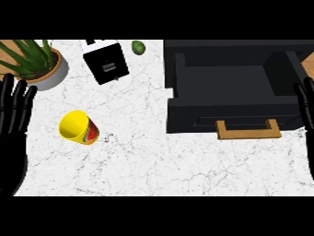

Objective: Pick up the cup, place it into the drawer and close the drawer

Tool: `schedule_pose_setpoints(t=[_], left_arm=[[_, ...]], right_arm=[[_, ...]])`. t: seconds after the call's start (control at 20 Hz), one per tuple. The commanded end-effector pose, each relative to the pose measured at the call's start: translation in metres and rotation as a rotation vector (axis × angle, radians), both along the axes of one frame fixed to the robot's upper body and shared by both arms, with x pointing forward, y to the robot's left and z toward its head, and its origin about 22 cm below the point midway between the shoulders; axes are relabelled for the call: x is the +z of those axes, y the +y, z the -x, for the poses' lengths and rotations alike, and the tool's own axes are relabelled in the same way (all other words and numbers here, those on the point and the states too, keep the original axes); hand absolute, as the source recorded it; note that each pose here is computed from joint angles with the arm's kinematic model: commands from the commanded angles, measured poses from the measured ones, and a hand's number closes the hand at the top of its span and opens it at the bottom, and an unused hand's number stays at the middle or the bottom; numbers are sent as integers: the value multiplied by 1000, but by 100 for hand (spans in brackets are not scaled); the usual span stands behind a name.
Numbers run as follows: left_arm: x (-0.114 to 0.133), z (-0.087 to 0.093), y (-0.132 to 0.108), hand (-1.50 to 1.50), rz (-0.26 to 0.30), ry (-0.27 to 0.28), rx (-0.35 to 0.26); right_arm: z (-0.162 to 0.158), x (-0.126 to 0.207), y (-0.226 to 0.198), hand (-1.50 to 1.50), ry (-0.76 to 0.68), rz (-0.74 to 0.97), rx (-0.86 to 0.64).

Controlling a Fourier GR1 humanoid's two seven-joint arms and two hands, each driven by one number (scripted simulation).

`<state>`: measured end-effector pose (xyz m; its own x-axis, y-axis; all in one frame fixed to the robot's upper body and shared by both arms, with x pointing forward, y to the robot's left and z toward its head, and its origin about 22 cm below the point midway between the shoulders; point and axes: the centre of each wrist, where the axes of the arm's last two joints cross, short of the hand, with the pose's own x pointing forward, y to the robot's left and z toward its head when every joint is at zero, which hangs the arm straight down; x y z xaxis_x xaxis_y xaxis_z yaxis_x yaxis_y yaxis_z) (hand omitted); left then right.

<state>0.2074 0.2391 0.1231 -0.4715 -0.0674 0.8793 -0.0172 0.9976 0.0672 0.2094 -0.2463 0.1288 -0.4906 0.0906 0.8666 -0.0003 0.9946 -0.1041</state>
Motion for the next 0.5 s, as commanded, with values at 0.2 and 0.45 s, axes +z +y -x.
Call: schedule_pose_setpoints(t=[0.2,0.45], left_arm=[[2,-7,9,-150,-15,-8,-376],[-23,-22,12,-150,195,185,-462]], right_arm=[[0,-1,4,-150,-47,-41,-30],[-11,1,0,-150,47,96,24]])
